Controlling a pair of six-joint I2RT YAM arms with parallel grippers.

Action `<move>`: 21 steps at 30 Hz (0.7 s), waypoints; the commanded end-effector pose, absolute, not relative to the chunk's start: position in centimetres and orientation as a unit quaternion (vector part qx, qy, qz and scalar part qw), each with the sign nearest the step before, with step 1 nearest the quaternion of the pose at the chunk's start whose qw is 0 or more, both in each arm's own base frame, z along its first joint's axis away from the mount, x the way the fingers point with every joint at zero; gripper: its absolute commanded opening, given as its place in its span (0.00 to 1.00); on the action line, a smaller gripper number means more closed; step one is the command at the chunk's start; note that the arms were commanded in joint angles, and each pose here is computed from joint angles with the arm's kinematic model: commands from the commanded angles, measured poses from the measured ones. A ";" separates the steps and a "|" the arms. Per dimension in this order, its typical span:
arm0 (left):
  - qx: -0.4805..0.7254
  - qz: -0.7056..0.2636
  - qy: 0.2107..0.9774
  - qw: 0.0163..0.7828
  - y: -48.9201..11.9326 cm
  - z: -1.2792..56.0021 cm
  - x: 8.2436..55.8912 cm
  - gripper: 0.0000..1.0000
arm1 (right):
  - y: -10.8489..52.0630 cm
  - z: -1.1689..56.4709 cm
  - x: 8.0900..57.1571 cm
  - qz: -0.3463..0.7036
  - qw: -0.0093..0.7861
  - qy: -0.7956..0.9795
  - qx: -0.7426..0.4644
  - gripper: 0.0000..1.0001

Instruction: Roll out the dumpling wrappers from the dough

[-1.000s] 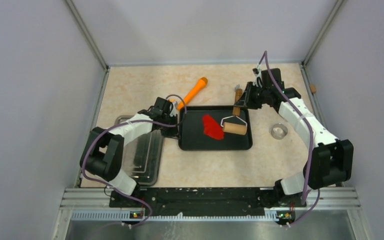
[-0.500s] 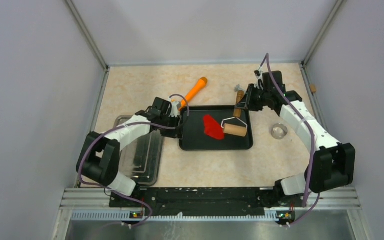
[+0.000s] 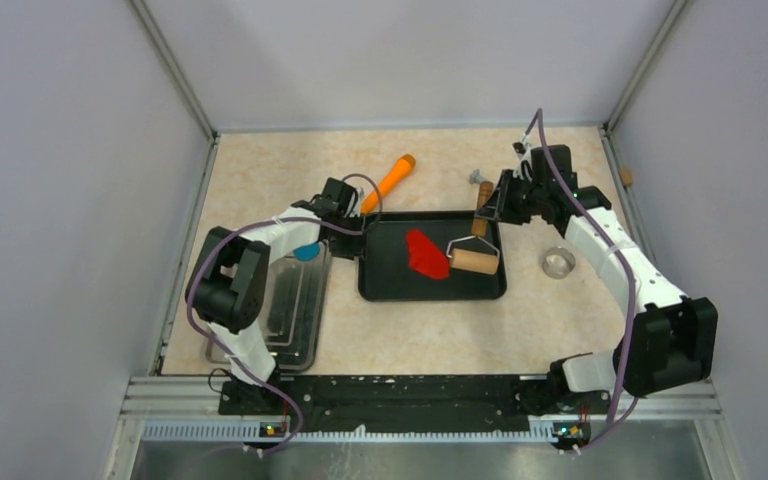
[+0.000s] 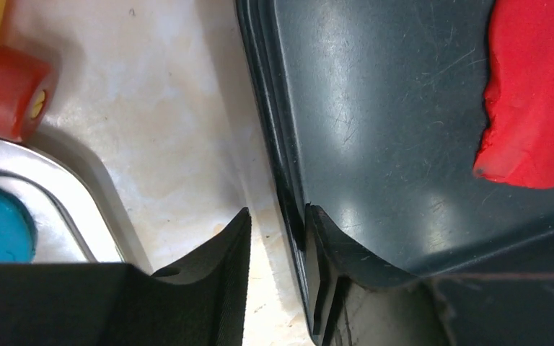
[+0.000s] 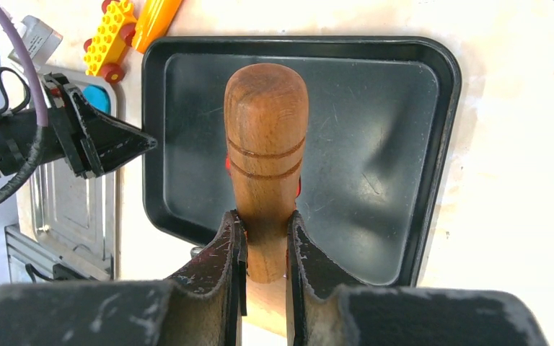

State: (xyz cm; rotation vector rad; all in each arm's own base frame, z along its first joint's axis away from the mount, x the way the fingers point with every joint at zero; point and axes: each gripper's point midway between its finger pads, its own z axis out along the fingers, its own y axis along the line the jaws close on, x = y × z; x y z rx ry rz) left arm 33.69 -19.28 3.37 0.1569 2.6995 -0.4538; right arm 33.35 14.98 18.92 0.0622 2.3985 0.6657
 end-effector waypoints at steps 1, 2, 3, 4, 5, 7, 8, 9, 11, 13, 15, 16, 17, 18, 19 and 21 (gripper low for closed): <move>0.059 -0.159 0.964 0.203 -18.8 3.9 33.1 0.34 | 14.9 22.0 34.0 0.266 0.368 0.891 0.015 0.00; 0.064 -0.163 0.965 0.195 -18.8 3.6 32.5 0.31 | 14.8 22.0 33.9 0.266 0.368 0.891 0.015 0.00; 0.077 -0.175 0.963 0.188 -19.0 3.4 31.6 0.19 | 14.8 21.9 33.9 0.266 0.368 0.891 0.016 0.00; 0.090 -0.189 0.960 0.184 -19.2 3.4 30.8 0.09 | 14.8 21.8 33.8 0.266 0.367 0.891 0.015 0.00; 0.097 -0.197 0.959 0.182 -19.2 3.5 30.1 0.05 | 14.8 21.7 33.8 0.268 0.366 0.891 0.016 0.00; 0.096 -0.192 0.960 0.180 -18.5 3.5 28.9 0.00 | 14.8 21.5 33.6 0.269 0.364 0.892 0.016 0.00; 0.096 -0.189 0.960 0.183 -18.1 3.6 28.4 0.00 | 14.9 21.4 33.6 0.270 0.363 0.892 0.017 0.00; 0.096 -0.182 0.961 0.187 -17.7 3.6 28.1 0.00 | 15.0 21.4 33.6 0.272 0.362 0.892 0.018 0.00; 0.075 -0.150 0.963 0.211 -16.4 3.9 28.6 0.06 | 15.1 21.3 33.7 0.275 0.362 0.891 0.020 0.00; 0.050 -0.128 0.963 0.234 -15.6 4.5 29.3 0.34 | 15.2 21.3 33.9 0.279 0.362 0.889 0.025 0.00; 0.044 -0.138 0.961 0.237 -16.0 5.2 29.6 0.29 | 15.1 21.2 34.1 0.277 0.361 0.890 0.034 0.00; 0.048 -0.150 0.959 0.235 -16.5 5.6 29.7 0.10 | 15.0 21.1 34.2 0.271 0.359 0.892 0.039 0.00; 0.042 -0.155 0.959 0.235 -16.6 5.8 29.7 0.00 | 14.8 21.0 34.4 0.266 0.359 0.893 0.046 0.00; 0.035 -0.154 0.959 0.235 -16.6 5.8 29.8 0.00 | 14.7 20.9 34.6 0.262 0.358 0.895 0.050 0.00; 0.025 -0.150 0.960 0.233 -16.4 5.5 29.8 0.00 | 14.6 20.7 34.7 0.260 0.357 0.896 0.054 0.00; 0.011 -0.142 0.964 0.225 -16.0 4.4 29.9 0.01 | 14.8 20.7 34.9 0.264 0.355 0.896 0.052 0.00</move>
